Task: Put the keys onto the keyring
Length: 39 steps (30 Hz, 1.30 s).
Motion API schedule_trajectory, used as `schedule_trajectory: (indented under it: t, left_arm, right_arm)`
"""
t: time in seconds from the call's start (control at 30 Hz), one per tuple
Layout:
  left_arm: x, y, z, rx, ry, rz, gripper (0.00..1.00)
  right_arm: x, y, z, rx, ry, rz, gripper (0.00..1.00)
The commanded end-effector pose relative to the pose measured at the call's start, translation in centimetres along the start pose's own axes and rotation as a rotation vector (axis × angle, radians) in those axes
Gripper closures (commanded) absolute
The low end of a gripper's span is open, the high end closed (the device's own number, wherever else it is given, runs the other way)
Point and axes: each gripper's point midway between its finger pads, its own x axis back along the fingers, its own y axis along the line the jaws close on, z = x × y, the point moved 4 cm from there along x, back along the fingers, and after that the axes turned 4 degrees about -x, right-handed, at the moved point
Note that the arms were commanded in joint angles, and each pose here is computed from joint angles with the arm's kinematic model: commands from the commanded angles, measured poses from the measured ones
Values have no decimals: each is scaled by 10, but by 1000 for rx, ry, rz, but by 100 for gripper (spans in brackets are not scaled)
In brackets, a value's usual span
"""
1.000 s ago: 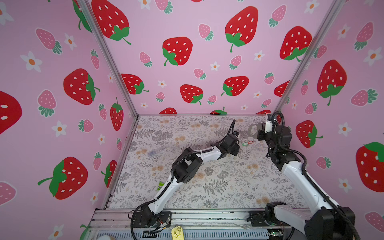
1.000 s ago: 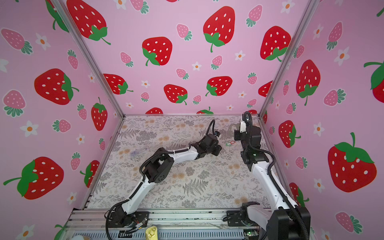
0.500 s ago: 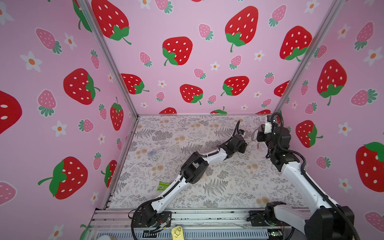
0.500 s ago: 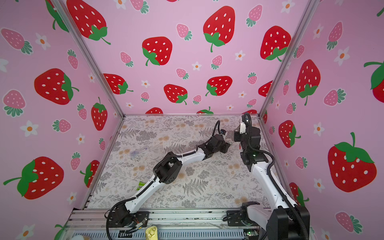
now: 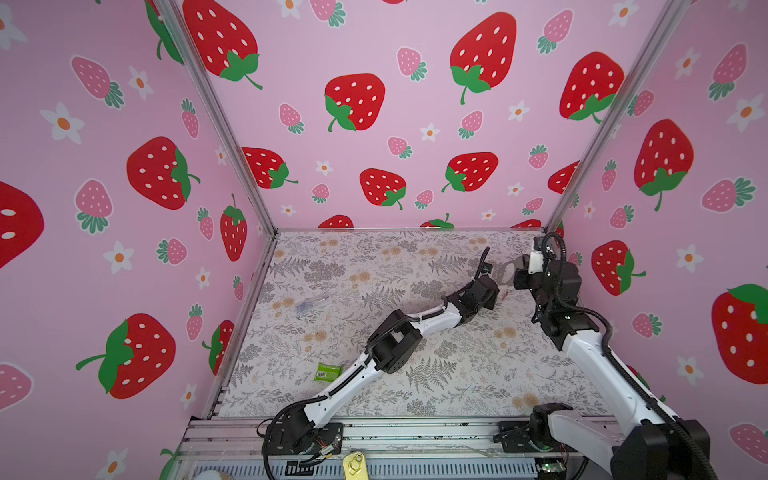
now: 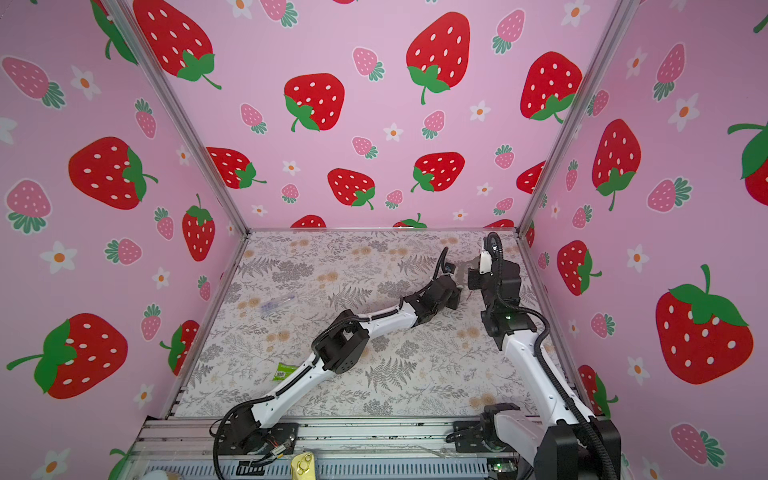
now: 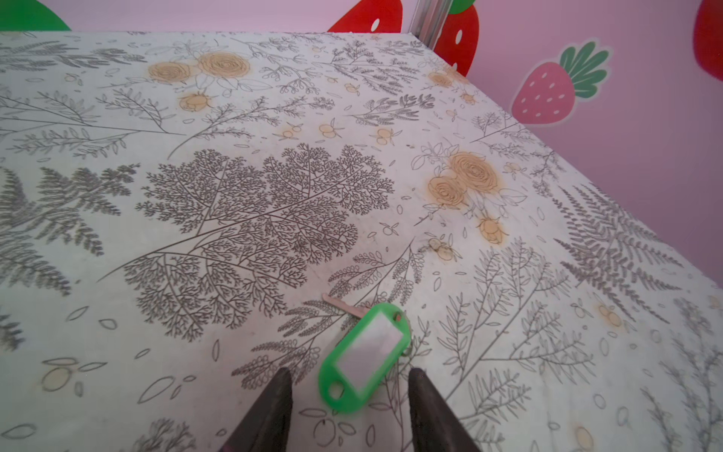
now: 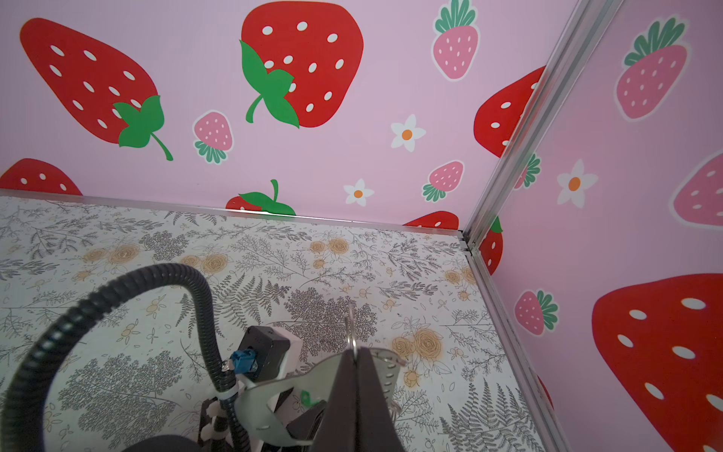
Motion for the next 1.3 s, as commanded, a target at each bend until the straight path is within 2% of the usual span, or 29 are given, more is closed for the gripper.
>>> schedule_trajectory:
  t: [0.0,0.27,0.37,0.53,0.8,0.9,1.07,1.27]
  left_arm:
    - [-1,4,-3,26,-8,-44,50]
    - [15,12,-14,-49,25,-114,53]
    - [27,17,-21,-61,21,-81,53]
    - [63,38,-39,-31,-42,46,55]
    - [101,63,-46,-122,7,119,55]
    - [108,70,-47,-141,16,126,55]
    - [113,82,-52,-168,20,121,55]
    - [117,94,-54,-182,25,101,55]
  right_arm:
    - [6,0,-13,5,-71,12,100]
    - [-4,-3,0,4,-43,68,100]
    - [-16,-7,-1,22,-33,99,100]
    - [-44,-19,0,29,13,134,100]
    - [-75,-30,18,118,125,184,100]
    - [-92,-28,30,155,189,170,100]
    - [-113,-19,55,149,289,117,100]
    - [-107,8,76,146,364,19,100]
